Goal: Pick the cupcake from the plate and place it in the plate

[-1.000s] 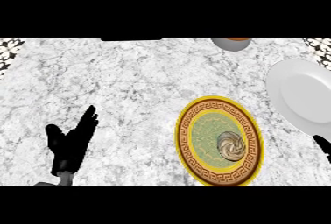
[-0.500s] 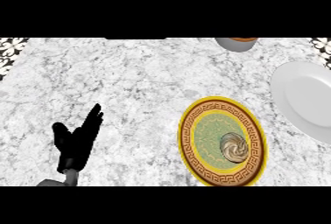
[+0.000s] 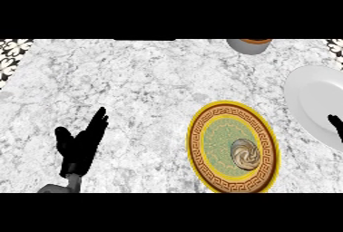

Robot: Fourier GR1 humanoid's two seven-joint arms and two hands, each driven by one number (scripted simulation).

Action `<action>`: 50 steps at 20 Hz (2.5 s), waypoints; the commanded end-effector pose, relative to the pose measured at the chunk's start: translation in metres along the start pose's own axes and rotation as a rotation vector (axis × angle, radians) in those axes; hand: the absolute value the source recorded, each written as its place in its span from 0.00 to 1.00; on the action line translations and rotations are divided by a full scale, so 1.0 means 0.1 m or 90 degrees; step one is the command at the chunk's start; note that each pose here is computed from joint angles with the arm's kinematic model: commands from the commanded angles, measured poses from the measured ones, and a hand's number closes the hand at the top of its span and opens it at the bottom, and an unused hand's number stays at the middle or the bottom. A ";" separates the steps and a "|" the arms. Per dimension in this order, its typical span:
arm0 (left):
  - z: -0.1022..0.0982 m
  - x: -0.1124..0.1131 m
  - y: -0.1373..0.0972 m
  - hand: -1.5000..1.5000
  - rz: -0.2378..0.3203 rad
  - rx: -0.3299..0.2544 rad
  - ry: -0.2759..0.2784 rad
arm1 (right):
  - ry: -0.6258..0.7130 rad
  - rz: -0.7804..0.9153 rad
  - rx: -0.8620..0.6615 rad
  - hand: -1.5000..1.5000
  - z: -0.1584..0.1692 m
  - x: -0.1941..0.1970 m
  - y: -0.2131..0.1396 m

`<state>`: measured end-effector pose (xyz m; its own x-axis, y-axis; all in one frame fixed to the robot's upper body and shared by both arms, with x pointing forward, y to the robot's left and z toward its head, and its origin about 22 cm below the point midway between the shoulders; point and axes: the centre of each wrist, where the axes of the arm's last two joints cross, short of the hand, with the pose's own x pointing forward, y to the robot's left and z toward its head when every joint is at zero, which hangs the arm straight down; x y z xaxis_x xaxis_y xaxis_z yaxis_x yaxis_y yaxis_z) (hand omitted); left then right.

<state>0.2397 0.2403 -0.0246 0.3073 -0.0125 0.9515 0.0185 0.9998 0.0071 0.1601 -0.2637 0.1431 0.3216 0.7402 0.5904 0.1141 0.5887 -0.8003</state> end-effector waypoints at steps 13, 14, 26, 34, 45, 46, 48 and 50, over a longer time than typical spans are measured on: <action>-0.09 0.07 0.10 0.50 0.006 0.012 0.046 | 0.060 0.023 0.087 0.00 -0.16 0.34 0.73; 0.00 -0.05 0.04 0.50 0.001 0.001 0.045 | 0.060 0.026 0.087 0.00 -0.24 0.19 0.76; 0.04 -0.10 -0.14 0.50 0.004 0.010 0.042 | 0.119 0.102 0.065 0.00 -0.39 0.33 1.05; 0.02 -0.22 0.02 0.50 -0.004 0.005 0.046 | 0.121 0.110 0.107 0.00 -0.28 0.35 1.48; 0.18 -0.15 0.00 0.50 0.006 0.007 0.044 | 0.078 0.209 0.126 1.00 -0.66 0.13 1.36; -0.08 -0.02 0.07 0.50 -0.004 0.012 0.042 | 0.071 0.214 0.136 1.00 -0.49 0.27 1.48; 0.12 0.02 0.03 0.50 -0.004 0.007 0.047 | 0.068 0.218 0.116 1.00 -0.59 0.20 1.50; 0.16 -0.04 -0.02 0.50 0.001 0.019 0.049 | 0.056 0.224 0.090 1.00 -0.51 0.05 1.58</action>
<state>0.2359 0.2421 -0.0175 0.3300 -0.0116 0.9439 0.0019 0.9999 0.0117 0.2340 -0.1811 0.0319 0.4114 0.8635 0.2917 -0.1659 0.3856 -0.9076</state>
